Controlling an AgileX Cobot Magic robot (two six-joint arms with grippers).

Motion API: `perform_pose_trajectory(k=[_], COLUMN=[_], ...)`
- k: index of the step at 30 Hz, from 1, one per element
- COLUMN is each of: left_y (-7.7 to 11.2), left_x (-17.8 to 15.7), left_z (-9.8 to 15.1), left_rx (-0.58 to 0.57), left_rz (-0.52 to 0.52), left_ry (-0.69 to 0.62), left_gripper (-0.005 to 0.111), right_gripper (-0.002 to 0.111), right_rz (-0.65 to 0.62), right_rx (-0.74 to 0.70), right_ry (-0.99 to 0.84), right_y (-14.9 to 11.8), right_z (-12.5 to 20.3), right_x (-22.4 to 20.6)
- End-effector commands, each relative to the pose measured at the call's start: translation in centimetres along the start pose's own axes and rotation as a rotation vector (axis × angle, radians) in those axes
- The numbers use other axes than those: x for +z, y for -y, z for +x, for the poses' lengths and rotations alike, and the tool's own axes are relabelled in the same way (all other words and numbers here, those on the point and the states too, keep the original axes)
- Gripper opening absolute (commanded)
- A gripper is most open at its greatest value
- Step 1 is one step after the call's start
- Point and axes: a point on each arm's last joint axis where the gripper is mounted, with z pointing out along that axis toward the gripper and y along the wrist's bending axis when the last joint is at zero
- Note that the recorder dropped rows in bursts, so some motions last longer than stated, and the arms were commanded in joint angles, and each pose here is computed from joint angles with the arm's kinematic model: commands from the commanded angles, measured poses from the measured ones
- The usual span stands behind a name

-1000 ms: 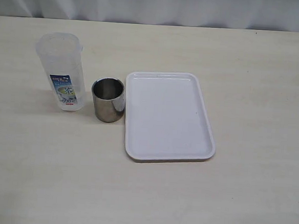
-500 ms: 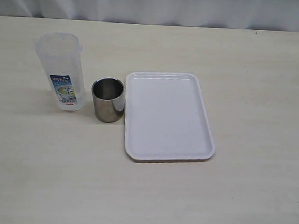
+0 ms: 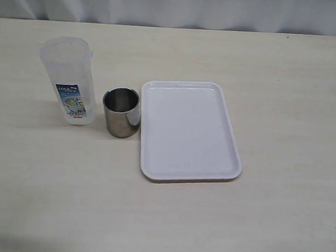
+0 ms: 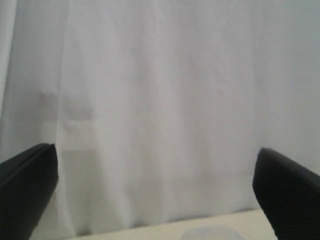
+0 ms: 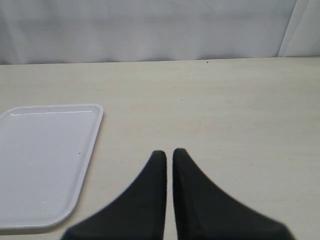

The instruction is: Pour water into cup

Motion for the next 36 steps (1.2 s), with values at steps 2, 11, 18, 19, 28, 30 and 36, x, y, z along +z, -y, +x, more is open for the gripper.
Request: perform_pose_trajectory(k=[2, 11, 18, 19, 28, 30, 36], left_y=[0.5, 0.8, 1.9, 1.9, 1.9, 2.1, 1.9], left_x=[2.2, 4.1, 5.3, 5.6, 7.8, 8.2, 9.6], left_z=[2.6, 7.4, 10.6, 11.0, 13.5, 13.8, 14.6], left_rx=[-0.019, -0.061, -0.066, -0.068, -0.076, -0.071, -0.068], left_rz=[0.095, 0.156, 0.315, 0.324, 0.366, 0.395, 0.402], left_ry=[-0.104, -0.248, -0.39, -0.401, -0.458, -0.456, -0.451], left_gripper=[0.105, 0.105, 0.105, 0.105, 0.105, 0.105, 0.105], right_gripper=[0.004, 0.004, 0.004, 0.004, 0.004, 0.004, 0.004], right_rz=[0.001, 0.001, 0.001, 0.001, 0.001, 0.001, 0.001], right_rx=[0.0, 0.0, 0.0, 0.0, 0.0, 0.0, 0.0], right_ry=[0.013, 0.013, 0.013, 0.013, 0.013, 0.013, 0.013], right_y=[0.0, 0.0, 0.0, 0.0, 0.0, 0.0, 0.0], right_z=[-0.1, -0.1, -0.1, -0.1, -0.1, -0.1, -0.1], right_x=[0.0, 0.0, 0.0, 0.0, 0.0, 0.0, 0.0])
